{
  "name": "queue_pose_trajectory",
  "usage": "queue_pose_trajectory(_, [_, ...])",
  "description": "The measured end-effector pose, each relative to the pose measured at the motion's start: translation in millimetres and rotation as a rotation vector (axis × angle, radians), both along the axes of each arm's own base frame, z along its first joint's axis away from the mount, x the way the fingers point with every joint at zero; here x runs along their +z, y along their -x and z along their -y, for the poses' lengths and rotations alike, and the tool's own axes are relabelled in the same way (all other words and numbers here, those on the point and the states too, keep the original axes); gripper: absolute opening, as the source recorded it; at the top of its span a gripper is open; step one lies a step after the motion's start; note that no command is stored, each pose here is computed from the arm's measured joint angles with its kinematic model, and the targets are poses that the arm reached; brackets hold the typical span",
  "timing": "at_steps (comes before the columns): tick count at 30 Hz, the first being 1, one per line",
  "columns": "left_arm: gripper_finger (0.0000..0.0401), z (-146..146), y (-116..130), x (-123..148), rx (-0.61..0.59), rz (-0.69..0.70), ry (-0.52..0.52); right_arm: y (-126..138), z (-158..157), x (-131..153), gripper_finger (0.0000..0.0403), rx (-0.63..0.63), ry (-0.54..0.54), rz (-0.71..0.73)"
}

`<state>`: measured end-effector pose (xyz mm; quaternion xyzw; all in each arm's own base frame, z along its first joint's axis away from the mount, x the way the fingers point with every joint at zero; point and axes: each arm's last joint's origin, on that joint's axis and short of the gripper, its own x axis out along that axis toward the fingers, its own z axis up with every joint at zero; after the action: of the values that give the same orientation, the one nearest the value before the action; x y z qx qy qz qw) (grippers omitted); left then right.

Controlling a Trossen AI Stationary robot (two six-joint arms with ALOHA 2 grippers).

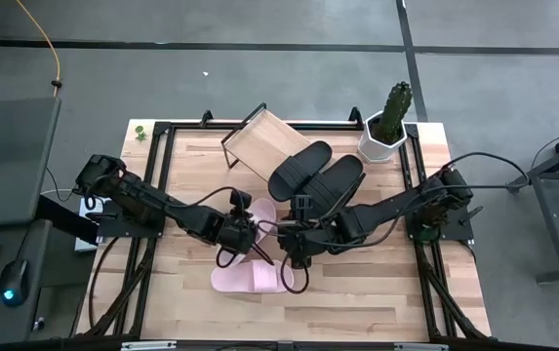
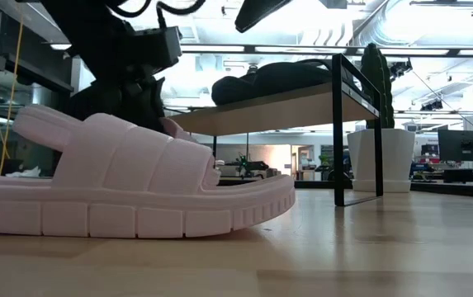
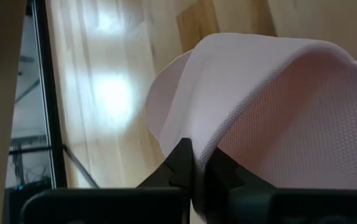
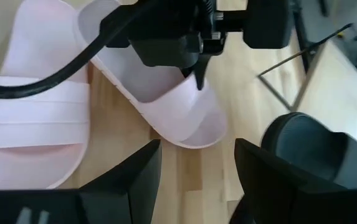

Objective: Pick and place slides into the shelf
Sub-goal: Put the top pink slipper on the shelf

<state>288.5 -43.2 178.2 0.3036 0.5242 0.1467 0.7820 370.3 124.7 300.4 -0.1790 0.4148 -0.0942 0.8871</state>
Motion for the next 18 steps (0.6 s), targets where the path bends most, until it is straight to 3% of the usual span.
queue_pose_trajectory(18, [0.0002, -3, 13, 12, 0.068, 0.004, -0.007, 2, 0, 1, 0.0193, -0.054, 0.060, 0.020])
